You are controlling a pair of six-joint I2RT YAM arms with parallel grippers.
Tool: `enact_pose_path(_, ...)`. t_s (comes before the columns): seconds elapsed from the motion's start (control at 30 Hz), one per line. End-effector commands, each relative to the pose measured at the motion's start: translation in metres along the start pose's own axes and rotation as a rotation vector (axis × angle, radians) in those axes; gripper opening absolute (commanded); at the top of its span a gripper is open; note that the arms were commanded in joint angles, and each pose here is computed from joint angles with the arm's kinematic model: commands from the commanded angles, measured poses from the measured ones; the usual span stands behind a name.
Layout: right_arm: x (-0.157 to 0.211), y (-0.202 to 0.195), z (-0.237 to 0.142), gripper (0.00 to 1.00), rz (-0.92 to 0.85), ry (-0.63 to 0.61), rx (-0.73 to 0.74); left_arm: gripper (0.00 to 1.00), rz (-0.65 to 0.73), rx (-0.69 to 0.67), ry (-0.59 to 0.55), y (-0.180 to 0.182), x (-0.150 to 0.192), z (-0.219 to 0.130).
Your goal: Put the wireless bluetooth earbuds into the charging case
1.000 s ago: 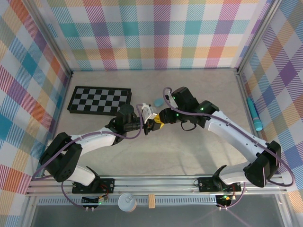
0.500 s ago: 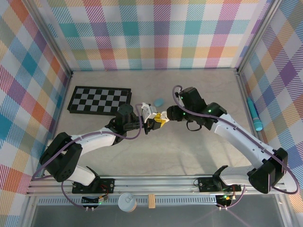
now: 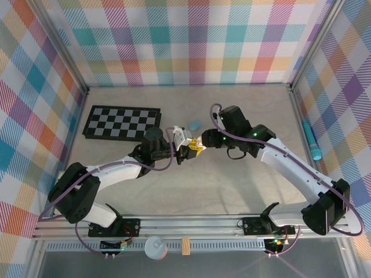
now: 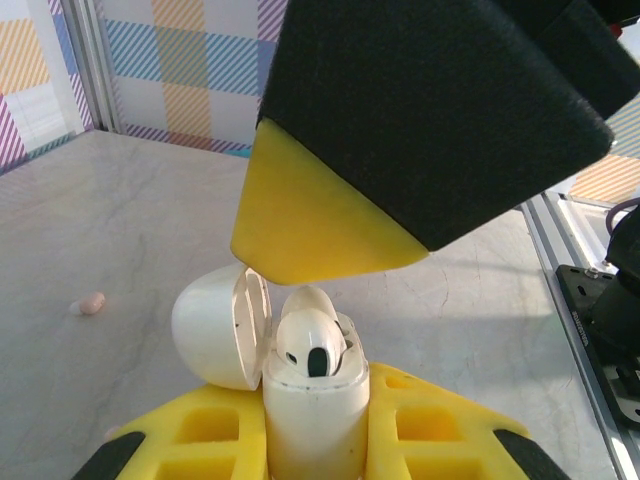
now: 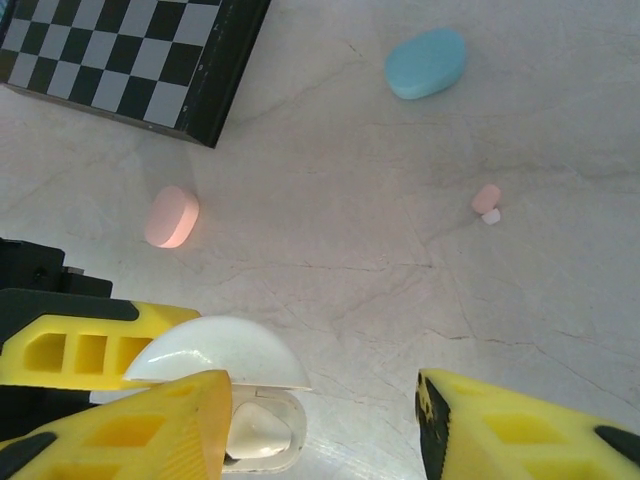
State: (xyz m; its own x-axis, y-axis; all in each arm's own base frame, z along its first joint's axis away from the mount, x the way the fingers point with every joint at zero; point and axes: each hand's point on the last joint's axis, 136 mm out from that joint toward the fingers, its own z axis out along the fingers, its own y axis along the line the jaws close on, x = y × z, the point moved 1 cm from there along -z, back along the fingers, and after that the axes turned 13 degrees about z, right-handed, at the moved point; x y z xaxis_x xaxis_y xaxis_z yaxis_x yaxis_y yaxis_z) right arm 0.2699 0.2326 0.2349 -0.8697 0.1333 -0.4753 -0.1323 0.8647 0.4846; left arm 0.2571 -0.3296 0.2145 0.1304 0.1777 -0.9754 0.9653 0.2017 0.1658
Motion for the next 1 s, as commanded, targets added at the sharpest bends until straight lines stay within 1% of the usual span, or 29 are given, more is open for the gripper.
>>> enact_pose_path(0.0, 0.001, 0.012, -0.005, 0.55, -0.02, -0.006, -0.07, 0.0, 0.064, 0.018, -0.055, -0.006, -0.018, -0.003)
enact_pose_path(0.17, -0.006, 0.01, -0.014, 0.63, -0.006, -0.059, -0.063, 0.0, 0.097, -0.003, -0.068, -0.004, -0.017, -0.005)
enact_pose_path(0.27, -0.01, 0.019, -0.019, 0.7, -0.019, -0.074, -0.109, 0.0, 0.132, -0.014, -0.084, -0.005, -0.016, -0.008)
enact_pose_path(0.4, -0.02, 0.026, -0.023, 0.81, 0.015, -0.112, -0.162, 0.0, 0.193, 0.002, -0.104, -0.01, -0.019, -0.011)
enact_pose_path(0.43, -0.021, 0.025, -0.021, 0.83, 0.024, -0.116, -0.16, 0.0, 0.208, 0.001, -0.106, -0.01, -0.021, -0.012)
enact_pose_path(0.57, -0.025, 0.011, -0.007, 0.83, 0.057, -0.083, -0.09, 0.0, 0.273, -0.01, -0.111, -0.013, -0.025, -0.017)
enact_pose_path(0.67, -0.023, 0.008, 0.003, 0.83, 0.059, -0.05, -0.064, 0.0, 0.323, -0.034, -0.116, -0.012, -0.029, -0.022)
enact_pose_path(0.8, -0.016, 0.01, 0.007, 0.82, 0.047, -0.011, -0.082, 0.0, 0.385, -0.08, -0.089, -0.007, -0.029, -0.026)
enact_pose_path(0.97, -0.008, 0.012, 0.001, 0.82, 0.027, 0.0, -0.119, 0.0, 0.464, -0.175, -0.05, 0.008, -0.031, -0.029)
